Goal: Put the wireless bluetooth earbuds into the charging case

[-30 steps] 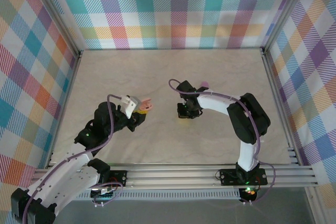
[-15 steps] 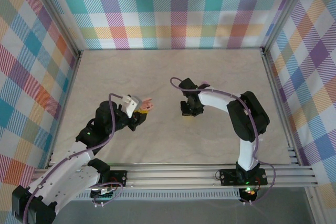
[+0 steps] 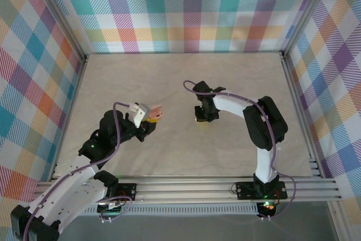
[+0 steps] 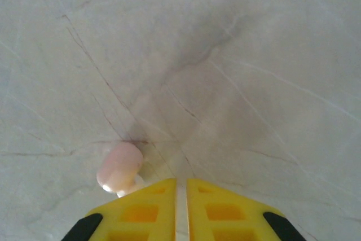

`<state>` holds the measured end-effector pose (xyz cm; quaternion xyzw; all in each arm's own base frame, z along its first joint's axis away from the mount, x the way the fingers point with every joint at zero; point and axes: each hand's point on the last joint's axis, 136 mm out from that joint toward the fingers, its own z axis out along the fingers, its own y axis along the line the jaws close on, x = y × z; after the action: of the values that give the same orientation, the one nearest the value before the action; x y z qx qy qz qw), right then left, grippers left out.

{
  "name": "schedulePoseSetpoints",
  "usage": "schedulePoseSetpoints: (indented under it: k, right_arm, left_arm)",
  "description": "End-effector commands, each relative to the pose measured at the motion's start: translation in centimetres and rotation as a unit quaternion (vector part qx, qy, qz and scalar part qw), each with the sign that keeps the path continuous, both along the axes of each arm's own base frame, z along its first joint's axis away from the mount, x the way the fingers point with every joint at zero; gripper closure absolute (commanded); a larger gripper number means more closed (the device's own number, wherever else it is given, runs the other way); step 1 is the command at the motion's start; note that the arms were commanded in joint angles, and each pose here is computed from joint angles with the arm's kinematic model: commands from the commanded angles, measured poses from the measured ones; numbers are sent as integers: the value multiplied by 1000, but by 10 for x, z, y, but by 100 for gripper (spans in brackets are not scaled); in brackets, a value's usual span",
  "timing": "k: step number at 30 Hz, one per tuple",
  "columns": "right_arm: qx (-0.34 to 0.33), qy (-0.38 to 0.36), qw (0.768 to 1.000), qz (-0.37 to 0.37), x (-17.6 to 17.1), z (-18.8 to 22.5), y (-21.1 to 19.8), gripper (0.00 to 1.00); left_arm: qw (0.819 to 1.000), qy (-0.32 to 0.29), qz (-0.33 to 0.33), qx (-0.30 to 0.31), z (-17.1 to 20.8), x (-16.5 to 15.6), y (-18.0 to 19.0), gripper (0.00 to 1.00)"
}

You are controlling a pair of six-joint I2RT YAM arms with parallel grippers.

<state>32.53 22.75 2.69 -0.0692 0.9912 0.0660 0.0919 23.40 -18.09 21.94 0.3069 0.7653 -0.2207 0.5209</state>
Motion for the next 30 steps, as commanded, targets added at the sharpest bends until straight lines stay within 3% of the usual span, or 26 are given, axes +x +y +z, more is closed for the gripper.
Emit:
schedulePoseSetpoints:
  k: [1, 11, 22, 30]
  right_arm:
    - [-13, -27, 1000, 1, -2, 28, -13, 80]
    - [-3, -23, 1000, 8, -1, 33, 18, 55]
    - [-2, -6, 1000, 22, 4, 18, 35, 58]
    - [-27, -2, 999, 32, 8, 7, 32, 59]
  left_arm:
    - [1000, -23, -5, -7, 18, -1, -2, 90]
    - [1000, -16, -12, -14, 14, 2, -8, 90]
    - [997, 6, -38, -72, 9, 13, -31, 91]
    - [996, 2, -46, -70, 12, 19, -37, 91]
